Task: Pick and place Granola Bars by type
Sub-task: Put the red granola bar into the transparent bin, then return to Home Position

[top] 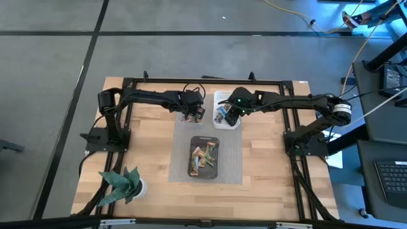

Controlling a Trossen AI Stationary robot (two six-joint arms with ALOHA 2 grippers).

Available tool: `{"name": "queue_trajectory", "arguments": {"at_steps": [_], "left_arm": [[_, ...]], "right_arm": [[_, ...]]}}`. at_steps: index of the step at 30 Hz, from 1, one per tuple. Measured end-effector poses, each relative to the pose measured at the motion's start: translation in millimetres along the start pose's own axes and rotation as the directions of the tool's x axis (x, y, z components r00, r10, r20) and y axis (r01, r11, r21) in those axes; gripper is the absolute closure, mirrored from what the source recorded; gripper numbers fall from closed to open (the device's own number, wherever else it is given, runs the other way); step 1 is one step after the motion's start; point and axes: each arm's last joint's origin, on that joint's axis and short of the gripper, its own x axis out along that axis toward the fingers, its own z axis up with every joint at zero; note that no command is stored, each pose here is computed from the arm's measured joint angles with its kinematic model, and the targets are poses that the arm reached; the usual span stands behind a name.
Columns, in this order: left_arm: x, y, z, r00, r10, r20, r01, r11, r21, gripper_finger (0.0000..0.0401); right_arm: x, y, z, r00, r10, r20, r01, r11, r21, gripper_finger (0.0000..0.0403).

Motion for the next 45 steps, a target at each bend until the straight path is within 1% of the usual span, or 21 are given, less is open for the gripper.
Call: {"name": "queue_trajectory", "arguments": {"at_steps": [8,14,17,20,23,25,27,28,29,31,32,33,34,36,38,39,40,41,42,44,45], "left_arm": [[-3.1,-2.7,3.4,0.999,-0.038,0.026,0.038,0.999,0.002,0.0266],[-3.1,-2.9,3.6,0.999,-0.040,0.029,0.040,0.999,0.003,0.0262],[-4.3,-2.8,4.4,0.998,-0.043,0.035,0.043,0.999,0.027,0.0262],[-19.2,-0.2,10.0,0.996,-0.071,0.063,0.068,0.996,0.058,0.0262],[-48.8,2.9,15.4,0.986,-0.132,0.101,0.116,0.982,0.147,0.0262],[-75.9,2.1,12.7,0.973,-0.202,0.114,0.170,0.955,0.245,0.0262],[-108.5,-1.7,5.6,0.945,-0.292,0.145,0.225,0.907,0.356,0.0262],[-124.5,-3.2,0.3,0.931,-0.323,0.169,0.229,0.880,0.416,0.0262],[-138.3,-3.7,-5.0,0.921,-0.339,0.194,0.217,0.858,0.466,0.0262],[-162.3,-1.6,-15.6,0.905,-0.348,0.244,0.160,0.811,0.563,0.0262],[-172.3,-0.1,-21.0,0.899,-0.355,0.257,0.145,0.794,0.590,0.0262],[-182.1,1.3,-26.3,0.890,-0.375,0.260,0.160,0.790,0.592,0.0262],[-190.3,2.4,-31.9,0.884,-0.389,0.260,0.180,0.795,0.579,0.0262],[-200.7,2.8,-41.5,0.872,-0.401,0.282,0.176,0.792,0.585,0.0262],[-203.1,8.3,-53.5,0.862,-0.405,0.306,0.147,0.776,0.613,0.0262],[-202.3,11.1,-59.1,0.849,-0.430,0.308,0.166,0.769,0.617,0.0262],[-200.9,14.4,-63.7,0.826,-0.475,0.304,0.211,0.761,0.614,0.0262],[-199.0,18.5,-68.4,0.797,-0.534,0.284,0.274,0.737,0.617,0.0262],[-196.8,23.8,-73.6,0.761,-0.593,0.265,0.332,0.705,0.626,0.0262],[-193.9,35.0,-82.0,0.669,-0.697,0.258,0.416,0.639,0.647,0.0262],[-192.5,43.0,-85.4,0.627,-0.727,0.280,0.438,0.626,0.646,0.0262]], "right_arm": [[0.0,0.0,0.0,1.000,0.001,0.000,-0.001,1.000,0.000,0.0210],[0.0,0.0,0.0,1.000,0.001,0.000,-0.001,1.000,0.000,0.0210],[-0.4,0.0,0.0,1.000,0.001,0.001,-0.001,1.000,0.000,0.0210],[-10.8,0.5,1.1,1.000,0.009,0.022,-0.009,1.000,-0.002,0.0210],[-34.2,4.4,-1.1,0.998,0.053,0.038,-0.053,0.998,-0.018,0.0210],[-56.3,14.2,-6.3,0.990,0.133,0.048,-0.128,0.988,-0.085,0.0210],[-81.5,27.0,-14.2,0.974,0.216,0.072,-0.202,0.966,-0.165,0.0210],[-92.8,31.7,-18.8,0.968,0.239,0.082,-0.220,0.957,-0.191,0.0210],[-102.4,34.8,-23.4,0.965,0.246,0.092,-0.222,0.951,-0.214,0.0210],[-119.2,36.3,-31.9,0.964,0.245,0.107,-0.212,0.945,-0.248,0.0210],[-126.2,36.8,-35.6,0.961,0.254,0.111,-0.219,0.941,-0.260,0.0210],[-132.2,37.4,-39.3,0.958,0.267,0.109,-0.234,0.941,-0.246,0.0210],[-136.9,37.8,-43.1,0.956,0.274,0.100,-0.248,0.944,-0.218,0.0210],[-141.0,40.2,-49.2,0.951,0.293,0.096,-0.272,0.944,-0.189,0.0210],[-138.7,41.4,-57.8,0.943,0.312,0.112,-0.281,0.932,-0.230,0.0210],[-136.3,42.6,-61.4,0.930,0.341,0.142,-0.297,0.919,-0.261,0.0210],[-133.6,43.6,-64.2,0.909,0.376,0.182,-0.319,0.906,-0.279,0.0210],[-131.0,43.6,-67.0,0.882,0.414,0.225,-0.342,0.891,-0.297,0.0210],[-129.2,43.2,-70.5,0.848,0.465,0.253,-0.381,0.868,-0.319,0.0210],[-125.0,40.4,-78.1,0.781,0.551,0.292,-0.448,0.822,-0.353,0.0210],[-123.1,37.6,-81.9,0.756,0.578,0.308,-0.468,0.806,-0.363,0.0210]]}}
